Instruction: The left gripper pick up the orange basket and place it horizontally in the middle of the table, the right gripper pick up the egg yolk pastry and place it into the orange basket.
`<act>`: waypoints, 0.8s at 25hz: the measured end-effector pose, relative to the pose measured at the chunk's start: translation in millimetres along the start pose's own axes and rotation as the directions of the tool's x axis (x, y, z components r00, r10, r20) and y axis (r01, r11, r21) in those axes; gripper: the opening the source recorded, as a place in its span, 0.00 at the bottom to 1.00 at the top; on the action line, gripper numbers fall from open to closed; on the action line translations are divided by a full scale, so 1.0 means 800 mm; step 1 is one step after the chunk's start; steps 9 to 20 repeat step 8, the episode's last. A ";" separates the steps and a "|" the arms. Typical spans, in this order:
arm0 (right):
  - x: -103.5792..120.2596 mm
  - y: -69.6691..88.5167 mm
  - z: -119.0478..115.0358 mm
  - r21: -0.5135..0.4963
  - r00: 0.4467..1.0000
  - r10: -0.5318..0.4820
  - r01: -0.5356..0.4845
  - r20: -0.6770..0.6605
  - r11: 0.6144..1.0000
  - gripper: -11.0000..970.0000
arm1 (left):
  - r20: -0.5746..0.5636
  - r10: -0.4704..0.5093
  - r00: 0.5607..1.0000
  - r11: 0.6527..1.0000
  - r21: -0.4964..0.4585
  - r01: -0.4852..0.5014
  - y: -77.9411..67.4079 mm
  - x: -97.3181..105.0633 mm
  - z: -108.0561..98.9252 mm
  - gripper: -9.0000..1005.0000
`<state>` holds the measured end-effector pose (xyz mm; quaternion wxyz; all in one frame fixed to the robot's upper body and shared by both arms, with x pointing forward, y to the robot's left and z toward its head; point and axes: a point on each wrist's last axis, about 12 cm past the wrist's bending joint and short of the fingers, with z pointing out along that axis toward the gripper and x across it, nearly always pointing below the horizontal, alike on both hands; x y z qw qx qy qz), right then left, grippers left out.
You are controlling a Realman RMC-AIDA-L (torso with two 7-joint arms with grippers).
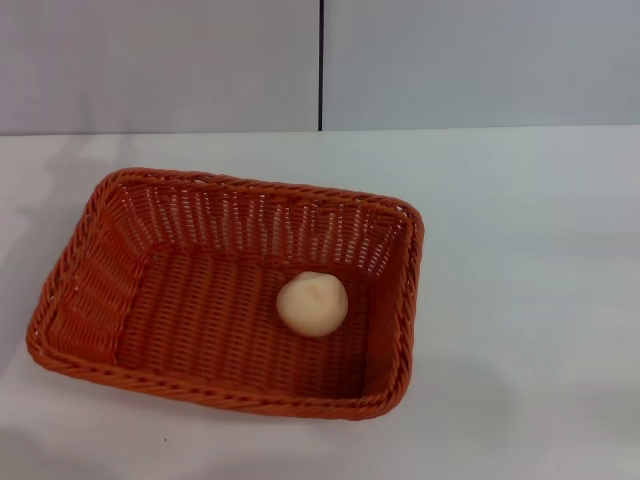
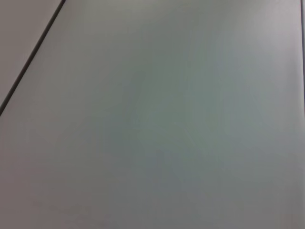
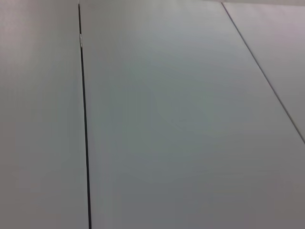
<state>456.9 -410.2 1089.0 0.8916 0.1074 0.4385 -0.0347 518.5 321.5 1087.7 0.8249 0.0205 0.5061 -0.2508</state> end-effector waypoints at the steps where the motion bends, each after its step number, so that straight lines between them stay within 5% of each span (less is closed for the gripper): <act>1: 0.000 0.000 0.000 0.000 1.000 0.000 0.000 0.000 1.000 0.71 | 0.000 0.000 1.000 1.000 0.000 0.000 0.000 0.000 0.000 0.47; 20: 0.000 0.000 0.001 0.001 1.000 0.002 -0.002 0.000 1.000 0.71 | 0.001 -0.002 1.000 1.000 0.002 0.002 -0.001 0.000 0.001 0.47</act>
